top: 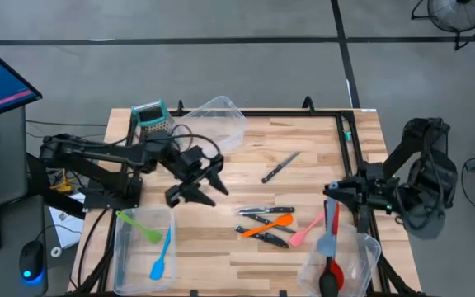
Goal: Pick & Place Kitchen Items
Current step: Put the gray serving spoon into the bottom right transparent bin, then put the black knife into the top transparent bin
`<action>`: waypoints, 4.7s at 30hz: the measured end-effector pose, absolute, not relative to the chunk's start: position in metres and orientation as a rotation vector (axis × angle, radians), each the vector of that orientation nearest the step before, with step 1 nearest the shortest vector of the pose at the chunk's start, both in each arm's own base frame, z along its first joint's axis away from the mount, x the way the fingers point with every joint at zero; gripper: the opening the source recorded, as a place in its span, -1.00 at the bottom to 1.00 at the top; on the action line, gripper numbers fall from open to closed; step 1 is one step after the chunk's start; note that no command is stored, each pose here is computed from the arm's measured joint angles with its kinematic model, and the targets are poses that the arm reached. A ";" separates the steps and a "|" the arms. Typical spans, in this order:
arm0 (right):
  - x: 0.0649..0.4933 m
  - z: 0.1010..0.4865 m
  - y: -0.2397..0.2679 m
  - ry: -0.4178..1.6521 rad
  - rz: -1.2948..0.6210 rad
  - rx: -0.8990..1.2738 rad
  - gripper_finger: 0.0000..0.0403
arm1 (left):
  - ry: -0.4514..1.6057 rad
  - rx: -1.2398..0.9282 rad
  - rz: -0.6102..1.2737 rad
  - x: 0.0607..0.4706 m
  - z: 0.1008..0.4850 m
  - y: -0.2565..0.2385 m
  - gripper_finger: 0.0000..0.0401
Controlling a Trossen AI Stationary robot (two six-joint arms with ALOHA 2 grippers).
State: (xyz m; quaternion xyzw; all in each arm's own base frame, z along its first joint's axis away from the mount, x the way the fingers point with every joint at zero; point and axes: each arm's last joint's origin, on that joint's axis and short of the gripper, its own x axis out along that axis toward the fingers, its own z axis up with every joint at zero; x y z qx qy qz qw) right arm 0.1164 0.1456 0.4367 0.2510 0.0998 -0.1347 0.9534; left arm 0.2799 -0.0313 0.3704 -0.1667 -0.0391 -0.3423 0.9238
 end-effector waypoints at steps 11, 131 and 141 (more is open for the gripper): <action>0.099 0.429 0.147 0.338 -0.194 0.612 -0.78 | -0.196 -0.322 -0.826 0.236 0.404 -0.054 -0.21; 0.288 0.219 0.094 1.195 -0.249 0.088 0.24 | 0.129 -0.296 -0.360 0.127 0.368 -0.059 -0.98; 0.286 0.185 0.075 1.175 -0.235 0.083 0.24 | 0.016 -0.269 -0.395 0.099 0.379 -0.049 -0.98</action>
